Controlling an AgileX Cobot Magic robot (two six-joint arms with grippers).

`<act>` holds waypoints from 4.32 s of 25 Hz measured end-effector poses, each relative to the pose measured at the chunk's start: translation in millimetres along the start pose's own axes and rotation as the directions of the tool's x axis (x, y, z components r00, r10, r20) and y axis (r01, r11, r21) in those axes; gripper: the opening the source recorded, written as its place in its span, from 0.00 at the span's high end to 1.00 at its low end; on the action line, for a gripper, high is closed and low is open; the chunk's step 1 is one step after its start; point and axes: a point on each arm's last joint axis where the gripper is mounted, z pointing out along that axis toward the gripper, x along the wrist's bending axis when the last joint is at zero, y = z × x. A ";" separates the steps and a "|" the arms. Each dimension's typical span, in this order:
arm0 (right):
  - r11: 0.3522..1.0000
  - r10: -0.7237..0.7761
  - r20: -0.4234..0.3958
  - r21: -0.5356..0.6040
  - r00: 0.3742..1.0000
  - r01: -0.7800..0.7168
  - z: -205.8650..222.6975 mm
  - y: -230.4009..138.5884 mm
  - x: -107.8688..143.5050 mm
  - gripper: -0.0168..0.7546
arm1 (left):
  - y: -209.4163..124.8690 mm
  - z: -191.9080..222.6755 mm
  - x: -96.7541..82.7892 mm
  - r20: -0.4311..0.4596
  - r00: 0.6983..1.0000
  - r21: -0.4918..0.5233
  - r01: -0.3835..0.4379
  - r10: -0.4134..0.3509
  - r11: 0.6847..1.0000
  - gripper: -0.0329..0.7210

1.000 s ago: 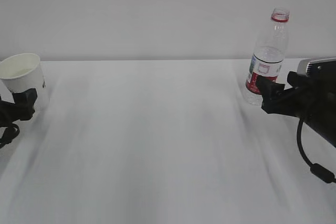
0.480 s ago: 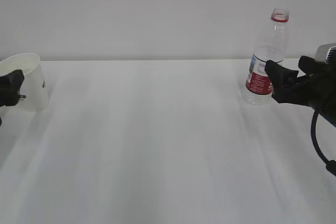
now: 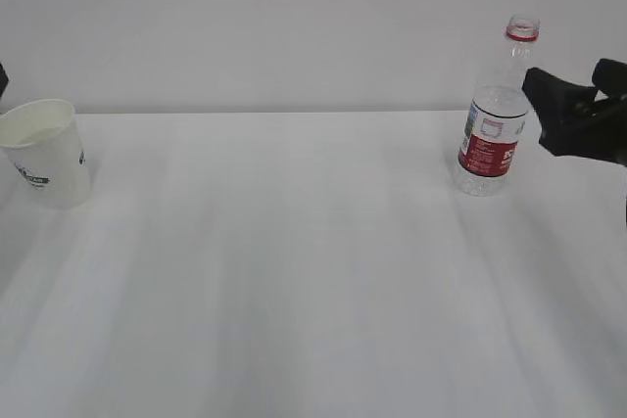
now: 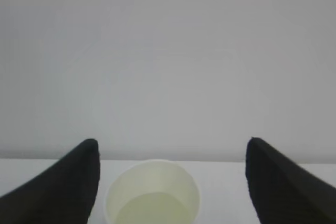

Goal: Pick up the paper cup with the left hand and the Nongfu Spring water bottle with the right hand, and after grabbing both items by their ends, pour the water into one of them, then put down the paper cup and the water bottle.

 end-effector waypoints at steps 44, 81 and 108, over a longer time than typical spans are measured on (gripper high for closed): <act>0.994 -0.086 0.119 0.076 0.989 0.078 -164.0 90.4 3.3 0.21 | 100.1 -190.6 -9.6 -0.051 0.993 0.036 -0.107 0.108 0.994 0.17; 0.850 -0.019 0.139 0.523 0.990 -0.057 -269.5 54.1 12.2 0.21 | 80.5 -236.0 -15.1 0.025 0.994 0.455 -0.104 0.104 0.884 0.19; 0.880 -0.021 0.139 0.473 0.990 -0.048 -279.3 48.2 13.3 0.21 | 69.7 -273.1 -15.6 0.036 0.994 0.470 -0.110 0.105 0.876 0.19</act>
